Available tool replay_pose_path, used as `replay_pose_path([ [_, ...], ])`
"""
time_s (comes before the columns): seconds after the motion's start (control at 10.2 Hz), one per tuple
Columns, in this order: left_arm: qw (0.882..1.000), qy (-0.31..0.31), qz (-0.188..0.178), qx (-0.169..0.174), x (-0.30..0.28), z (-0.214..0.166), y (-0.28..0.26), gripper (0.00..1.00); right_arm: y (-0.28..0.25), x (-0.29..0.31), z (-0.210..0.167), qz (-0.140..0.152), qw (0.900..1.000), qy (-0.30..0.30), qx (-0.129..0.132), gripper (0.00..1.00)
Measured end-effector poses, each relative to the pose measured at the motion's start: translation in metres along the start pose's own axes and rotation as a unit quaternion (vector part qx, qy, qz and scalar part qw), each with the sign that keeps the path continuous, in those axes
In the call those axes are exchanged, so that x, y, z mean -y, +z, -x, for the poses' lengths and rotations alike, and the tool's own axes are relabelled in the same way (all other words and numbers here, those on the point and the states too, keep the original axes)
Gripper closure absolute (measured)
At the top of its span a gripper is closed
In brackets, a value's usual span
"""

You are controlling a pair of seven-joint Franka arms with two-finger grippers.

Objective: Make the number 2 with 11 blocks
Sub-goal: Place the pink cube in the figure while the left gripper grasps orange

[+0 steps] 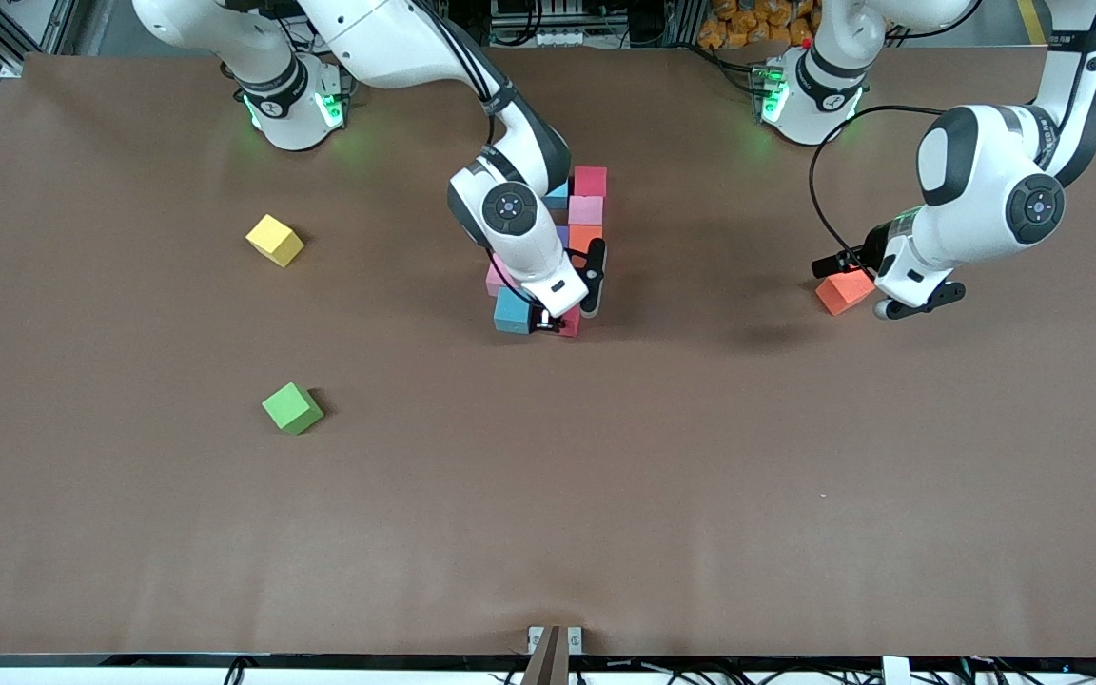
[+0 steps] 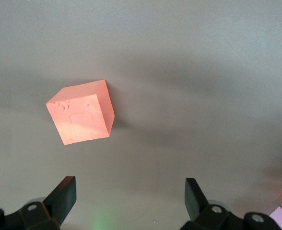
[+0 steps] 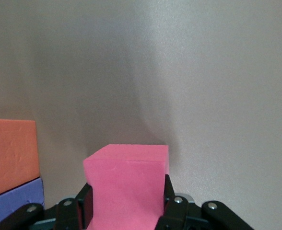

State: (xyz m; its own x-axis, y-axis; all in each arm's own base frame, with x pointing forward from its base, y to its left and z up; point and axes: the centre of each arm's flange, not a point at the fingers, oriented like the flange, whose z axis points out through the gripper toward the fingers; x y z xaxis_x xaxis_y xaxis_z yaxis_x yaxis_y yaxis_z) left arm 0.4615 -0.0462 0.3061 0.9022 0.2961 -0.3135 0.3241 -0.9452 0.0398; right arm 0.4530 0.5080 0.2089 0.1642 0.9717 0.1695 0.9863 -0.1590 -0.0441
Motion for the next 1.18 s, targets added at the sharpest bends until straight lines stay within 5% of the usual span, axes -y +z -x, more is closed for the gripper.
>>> replay_pose_path([
  [1.18,1.0,-0.019,-0.005,0.001,0.003,-0.004,0.017,0.0,-0.004,-0.014,0.034,-0.008,0.999,-0.03,0.012,0.44],
])
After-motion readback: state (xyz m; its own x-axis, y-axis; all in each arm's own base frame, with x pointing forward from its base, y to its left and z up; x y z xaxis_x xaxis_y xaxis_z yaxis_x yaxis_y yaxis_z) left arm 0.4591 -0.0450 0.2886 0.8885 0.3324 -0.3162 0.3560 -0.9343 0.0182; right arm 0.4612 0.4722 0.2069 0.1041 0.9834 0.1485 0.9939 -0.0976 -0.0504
